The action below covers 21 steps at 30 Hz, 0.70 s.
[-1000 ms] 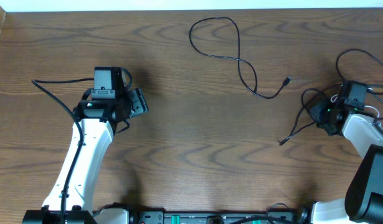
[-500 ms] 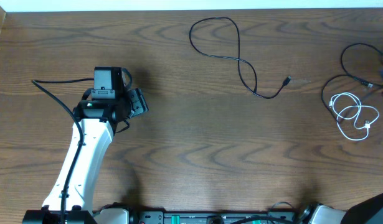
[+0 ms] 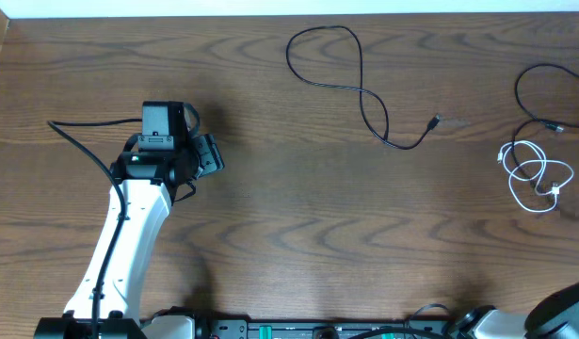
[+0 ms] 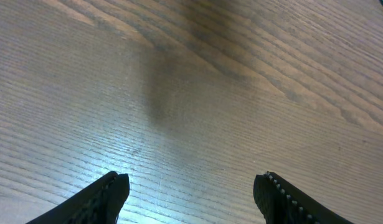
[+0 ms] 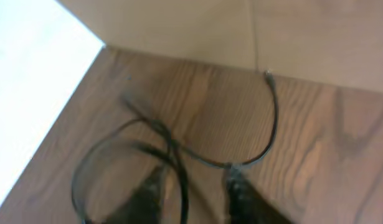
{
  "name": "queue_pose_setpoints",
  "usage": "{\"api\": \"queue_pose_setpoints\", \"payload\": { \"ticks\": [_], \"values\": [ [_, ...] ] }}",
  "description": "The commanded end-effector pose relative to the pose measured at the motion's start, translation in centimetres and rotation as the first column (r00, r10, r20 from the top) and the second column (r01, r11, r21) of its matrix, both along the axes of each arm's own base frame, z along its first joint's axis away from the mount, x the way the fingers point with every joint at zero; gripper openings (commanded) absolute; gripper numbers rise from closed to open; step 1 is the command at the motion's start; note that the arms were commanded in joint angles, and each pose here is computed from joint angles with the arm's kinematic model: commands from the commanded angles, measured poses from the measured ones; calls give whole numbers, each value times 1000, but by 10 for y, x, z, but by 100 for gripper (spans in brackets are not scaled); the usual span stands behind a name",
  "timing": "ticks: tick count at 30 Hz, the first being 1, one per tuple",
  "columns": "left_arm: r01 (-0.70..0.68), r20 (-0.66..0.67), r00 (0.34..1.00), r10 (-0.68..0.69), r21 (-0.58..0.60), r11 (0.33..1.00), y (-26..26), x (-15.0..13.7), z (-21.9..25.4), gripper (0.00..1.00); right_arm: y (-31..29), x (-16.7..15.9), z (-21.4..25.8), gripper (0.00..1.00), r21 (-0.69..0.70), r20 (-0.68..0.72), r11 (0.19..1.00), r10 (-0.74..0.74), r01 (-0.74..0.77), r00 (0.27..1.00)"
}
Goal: Untangle cables
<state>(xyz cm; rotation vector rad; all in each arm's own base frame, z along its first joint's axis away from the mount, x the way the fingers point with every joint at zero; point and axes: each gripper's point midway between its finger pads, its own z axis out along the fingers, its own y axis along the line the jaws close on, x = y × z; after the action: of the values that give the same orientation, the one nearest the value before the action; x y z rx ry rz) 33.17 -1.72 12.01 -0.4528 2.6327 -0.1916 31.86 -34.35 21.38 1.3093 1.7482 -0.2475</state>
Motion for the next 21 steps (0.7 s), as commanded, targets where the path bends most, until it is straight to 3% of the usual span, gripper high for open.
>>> {"api": "queue_pose_setpoints", "payload": {
  "ticks": [1,4,7,11,13,15,18,21],
  "values": [
    [-1,14,1000,1,7,1000,2,4,6,70,18,33,-8,54,32,50,971,237,-239,970],
    [-1,14,1000,1,7,1000,2,4,6,70,33,50,13,81,-12,113,929,368,-369,923],
    [-1,12,1000,1,7,1000,2,4,6,70,51,63,43,99,-45,156,881,472,-472,868],
    [-1,12,1000,1,7,1000,2,4,6,70,111,89,68,99,-69,196,739,669,-671,717],
    [-1,8,1000,1,7,1000,2,3,6,70,157,102,64,99,-36,210,634,761,-772,614],
    [-1,1,1000,1,7,1000,2,1,5,70,219,111,54,99,7,232,473,856,-881,462],
    [-1,0,1000,1,7,1000,2,1,5,70,285,125,41,99,19,207,328,923,-944,325],
    [-1,0,1000,1,7,1000,2,1,5,70,329,131,12,94,49,18,307,951,-950,308]
  ]
}}
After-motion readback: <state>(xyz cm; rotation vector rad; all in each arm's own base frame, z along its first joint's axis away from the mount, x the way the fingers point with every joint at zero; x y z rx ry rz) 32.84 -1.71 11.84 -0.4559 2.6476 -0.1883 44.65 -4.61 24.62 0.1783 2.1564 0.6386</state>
